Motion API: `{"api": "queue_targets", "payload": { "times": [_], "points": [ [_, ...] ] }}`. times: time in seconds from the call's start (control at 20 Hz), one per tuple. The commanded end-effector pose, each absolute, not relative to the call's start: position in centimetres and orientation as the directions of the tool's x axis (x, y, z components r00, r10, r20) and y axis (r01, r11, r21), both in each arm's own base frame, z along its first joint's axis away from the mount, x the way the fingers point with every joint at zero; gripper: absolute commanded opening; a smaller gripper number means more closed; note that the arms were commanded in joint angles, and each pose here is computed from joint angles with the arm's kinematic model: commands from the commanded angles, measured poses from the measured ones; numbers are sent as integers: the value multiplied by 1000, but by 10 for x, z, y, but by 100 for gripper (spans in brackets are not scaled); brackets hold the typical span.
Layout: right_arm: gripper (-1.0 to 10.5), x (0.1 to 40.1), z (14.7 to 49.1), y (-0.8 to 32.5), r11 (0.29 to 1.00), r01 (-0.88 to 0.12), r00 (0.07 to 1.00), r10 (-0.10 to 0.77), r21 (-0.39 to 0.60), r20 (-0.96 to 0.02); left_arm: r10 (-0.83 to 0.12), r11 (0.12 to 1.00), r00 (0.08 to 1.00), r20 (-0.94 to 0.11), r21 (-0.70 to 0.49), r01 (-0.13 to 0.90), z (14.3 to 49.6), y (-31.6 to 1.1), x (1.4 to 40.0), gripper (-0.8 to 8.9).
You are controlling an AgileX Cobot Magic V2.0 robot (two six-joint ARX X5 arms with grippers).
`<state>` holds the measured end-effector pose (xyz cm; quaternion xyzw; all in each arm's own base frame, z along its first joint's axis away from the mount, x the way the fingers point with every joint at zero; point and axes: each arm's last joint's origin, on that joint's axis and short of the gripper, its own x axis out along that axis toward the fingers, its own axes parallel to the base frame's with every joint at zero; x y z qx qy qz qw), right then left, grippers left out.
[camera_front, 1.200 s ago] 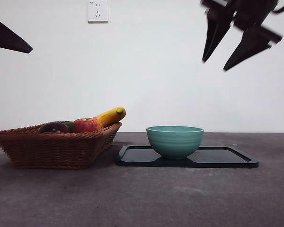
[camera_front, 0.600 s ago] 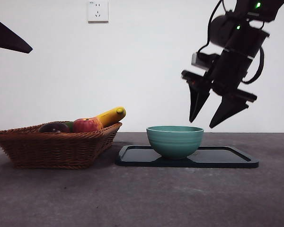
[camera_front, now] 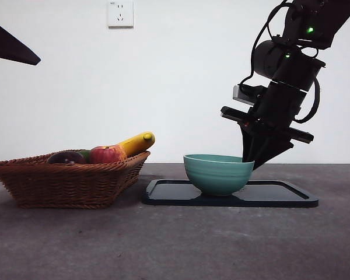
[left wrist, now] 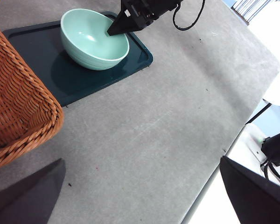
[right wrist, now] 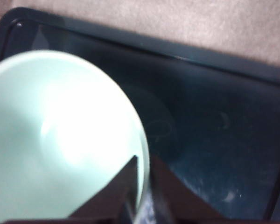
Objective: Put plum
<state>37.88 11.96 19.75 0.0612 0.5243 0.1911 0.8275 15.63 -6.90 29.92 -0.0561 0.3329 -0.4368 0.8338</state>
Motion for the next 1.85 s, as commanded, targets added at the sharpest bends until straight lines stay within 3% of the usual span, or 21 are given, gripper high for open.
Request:
{"api": "queue_targets", "payload": {
  "times": [0.05, 0.25, 0.55, 1.05, 1.35, 1.55, 1.85],
  "points": [
    [10, 385, 196, 124, 915, -268, 387, 389, 302, -836, -773, 601, 403, -490, -363, 711, 305, -70, 158, 525],
    [10, 385, 216, 123, 911, -283, 434, 400, 299, -807, -773, 601, 403, -490, -364, 711, 305, -70, 158, 526],
    [10, 367, 282, 119, 900, -326, 496, 423, 289, -758, -773, 601, 403, -490, -363, 711, 305, -70, 158, 526],
    [10, 272, 355, 113, 857, -452, 479, 468, 248, -743, -773, 601, 403, -490, -362, 713, 305, -70, 158, 526],
    [10, 225, 323, 125, 825, -517, 434, 482, 227, -762, -773, 601, 402, -491, -362, 712, 305, -70, 158, 526],
    [10, 216, 283, 136, 813, -526, 366, 480, 248, -797, -773, 601, 402, -492, -363, 712, 305, -70, 158, 526],
    [10, 206, 231, 144, 819, -510, 338, 471, 262, -815, -772, 602, 401, -493, -364, 711, 305, -70, 158, 526]
  ]
}}
